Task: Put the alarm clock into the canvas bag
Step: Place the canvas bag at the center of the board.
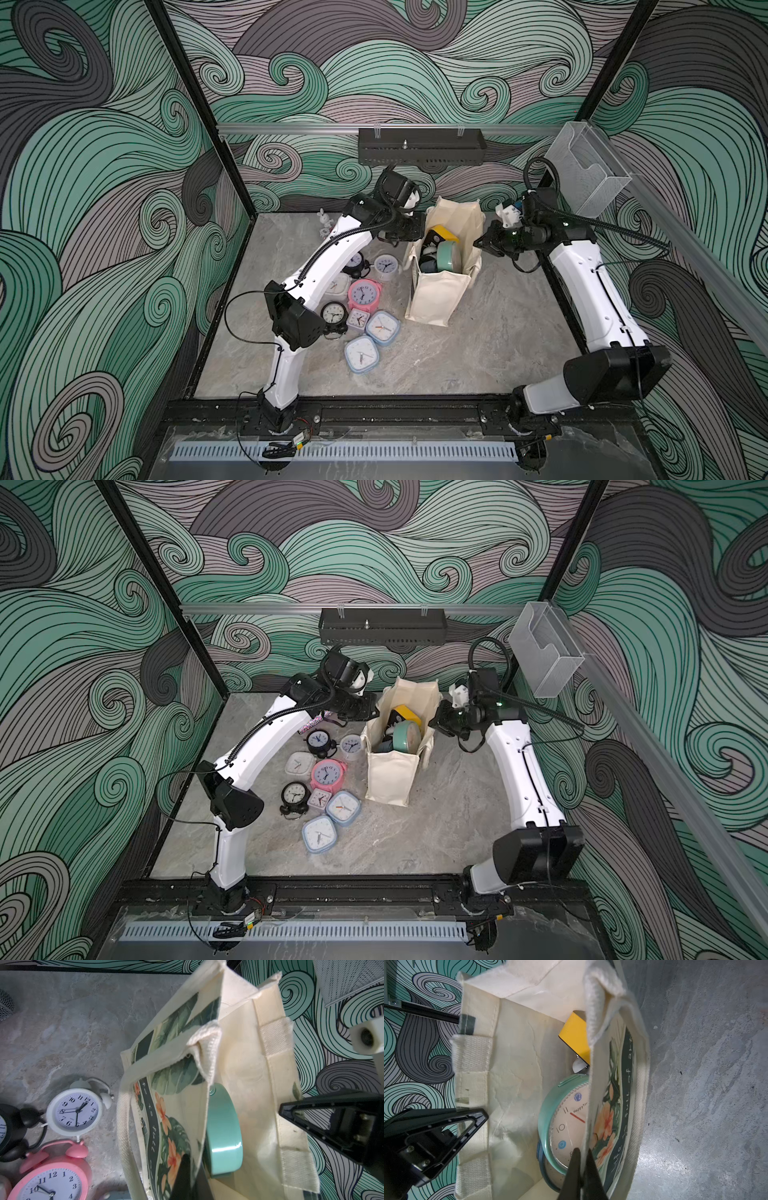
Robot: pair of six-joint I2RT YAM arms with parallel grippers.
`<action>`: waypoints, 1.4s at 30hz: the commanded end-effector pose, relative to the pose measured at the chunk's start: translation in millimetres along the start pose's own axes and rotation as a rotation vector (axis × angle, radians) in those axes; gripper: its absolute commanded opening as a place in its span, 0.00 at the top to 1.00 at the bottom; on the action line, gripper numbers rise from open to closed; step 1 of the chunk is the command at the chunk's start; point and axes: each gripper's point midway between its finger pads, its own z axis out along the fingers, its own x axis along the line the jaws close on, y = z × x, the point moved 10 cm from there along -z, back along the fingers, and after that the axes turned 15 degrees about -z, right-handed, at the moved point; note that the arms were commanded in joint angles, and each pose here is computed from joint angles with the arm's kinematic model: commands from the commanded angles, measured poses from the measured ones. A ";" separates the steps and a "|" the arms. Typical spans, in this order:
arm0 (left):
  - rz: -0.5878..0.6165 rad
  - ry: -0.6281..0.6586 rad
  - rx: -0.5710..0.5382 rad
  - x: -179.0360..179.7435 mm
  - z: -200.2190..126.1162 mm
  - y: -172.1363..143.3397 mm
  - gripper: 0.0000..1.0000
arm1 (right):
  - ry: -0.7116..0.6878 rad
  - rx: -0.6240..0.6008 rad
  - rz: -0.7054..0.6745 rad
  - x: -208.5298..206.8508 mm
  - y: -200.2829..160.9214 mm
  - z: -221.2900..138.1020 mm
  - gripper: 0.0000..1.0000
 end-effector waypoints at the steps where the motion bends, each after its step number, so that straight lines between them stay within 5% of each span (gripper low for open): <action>1: 0.024 -0.149 -0.115 -28.7 -20.5 12.0 1.00 | 0.007 -0.115 -0.063 2.1 18.2 -9.4 1.00; 13: 0.002 -0.123 -0.129 -22.6 -9.9 -7.7 1.00 | -0.043 -0.118 0.011 -20.9 14.9 -5.3 1.00; 25: 0.003 -0.092 -0.197 -29.0 -9.9 -21.4 1.00 | 0.058 -0.125 0.039 -24.7 20.5 14.1 1.00; 33: -0.025 -0.078 -0.134 -21.4 14.5 -26.8 1.00 | 0.014 -0.078 0.069 -37.2 11.1 29.9 0.95; 42: 0.078 -0.012 -0.231 -21.4 -17.7 -17.9 0.17 | -0.045 -0.114 0.074 -37.1 9.3 20.1 0.57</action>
